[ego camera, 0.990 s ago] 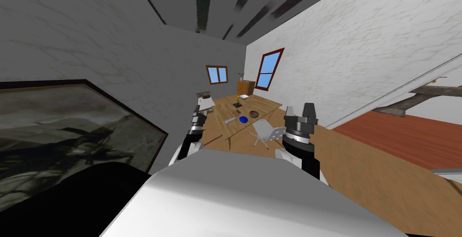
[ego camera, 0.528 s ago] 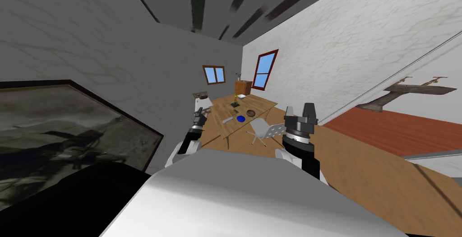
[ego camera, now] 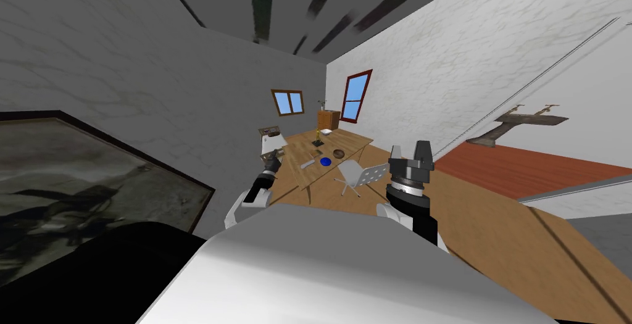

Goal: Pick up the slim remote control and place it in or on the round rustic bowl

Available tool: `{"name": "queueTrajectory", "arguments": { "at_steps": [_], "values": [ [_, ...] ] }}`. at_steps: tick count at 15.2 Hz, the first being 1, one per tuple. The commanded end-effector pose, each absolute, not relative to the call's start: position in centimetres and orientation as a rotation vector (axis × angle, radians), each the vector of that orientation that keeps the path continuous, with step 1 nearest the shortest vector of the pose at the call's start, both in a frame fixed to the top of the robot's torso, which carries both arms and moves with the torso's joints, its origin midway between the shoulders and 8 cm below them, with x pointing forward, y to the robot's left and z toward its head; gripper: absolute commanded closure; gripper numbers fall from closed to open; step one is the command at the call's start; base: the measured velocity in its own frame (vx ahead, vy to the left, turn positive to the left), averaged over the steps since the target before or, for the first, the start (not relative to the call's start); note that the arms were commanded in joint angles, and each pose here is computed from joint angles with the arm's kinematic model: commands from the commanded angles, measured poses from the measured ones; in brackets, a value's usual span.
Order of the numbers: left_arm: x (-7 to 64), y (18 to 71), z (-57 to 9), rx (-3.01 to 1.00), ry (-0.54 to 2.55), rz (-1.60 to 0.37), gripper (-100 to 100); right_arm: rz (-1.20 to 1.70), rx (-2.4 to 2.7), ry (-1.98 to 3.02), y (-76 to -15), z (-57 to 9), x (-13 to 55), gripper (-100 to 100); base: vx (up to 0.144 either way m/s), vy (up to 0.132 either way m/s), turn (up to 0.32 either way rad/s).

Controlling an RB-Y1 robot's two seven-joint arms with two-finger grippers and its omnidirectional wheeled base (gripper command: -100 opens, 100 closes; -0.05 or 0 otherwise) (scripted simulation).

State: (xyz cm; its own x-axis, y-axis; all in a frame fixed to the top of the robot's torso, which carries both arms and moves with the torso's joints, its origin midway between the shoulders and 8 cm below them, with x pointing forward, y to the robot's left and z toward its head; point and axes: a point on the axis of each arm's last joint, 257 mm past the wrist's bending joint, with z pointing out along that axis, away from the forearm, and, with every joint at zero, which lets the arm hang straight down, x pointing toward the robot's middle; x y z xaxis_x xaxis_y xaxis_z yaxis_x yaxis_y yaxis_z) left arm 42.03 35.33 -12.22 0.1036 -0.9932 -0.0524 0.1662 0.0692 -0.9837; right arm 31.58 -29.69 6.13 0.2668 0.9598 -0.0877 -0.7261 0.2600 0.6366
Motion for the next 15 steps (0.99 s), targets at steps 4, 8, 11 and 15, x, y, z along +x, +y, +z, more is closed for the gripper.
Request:
{"name": "queueTrajectory", "arguments": {
  "at_steps": [4,8,11,15],
  "values": [
    [42.9,38.6,-16.0,-1.198,1.102,-1.073,-100,1.213,0.535,0.519,-29.7,6.1,31.6,0,-0.007,-0.036,-0.102],
    [43.3,42.7,-19.4,-1.315,1.14,-0.967,-100,1.213,0.535,0.519,-29.7,6.1,31.6,0,0.007,-0.046,-0.166],
    [43.4,45.0,-21.0,-1.378,1.15,-0.912,-100,1.213,0.535,0.519,-29.7,6.1,31.6,0,0.01,-0.033,-0.118],
    [43.1,47.5,-22.9,-1.456,1.158,-0.845,-100,1.213,0.535,0.519,-29.7,6.1,31.6,0,0.014,-0.027,-0.117]
  ]
}}
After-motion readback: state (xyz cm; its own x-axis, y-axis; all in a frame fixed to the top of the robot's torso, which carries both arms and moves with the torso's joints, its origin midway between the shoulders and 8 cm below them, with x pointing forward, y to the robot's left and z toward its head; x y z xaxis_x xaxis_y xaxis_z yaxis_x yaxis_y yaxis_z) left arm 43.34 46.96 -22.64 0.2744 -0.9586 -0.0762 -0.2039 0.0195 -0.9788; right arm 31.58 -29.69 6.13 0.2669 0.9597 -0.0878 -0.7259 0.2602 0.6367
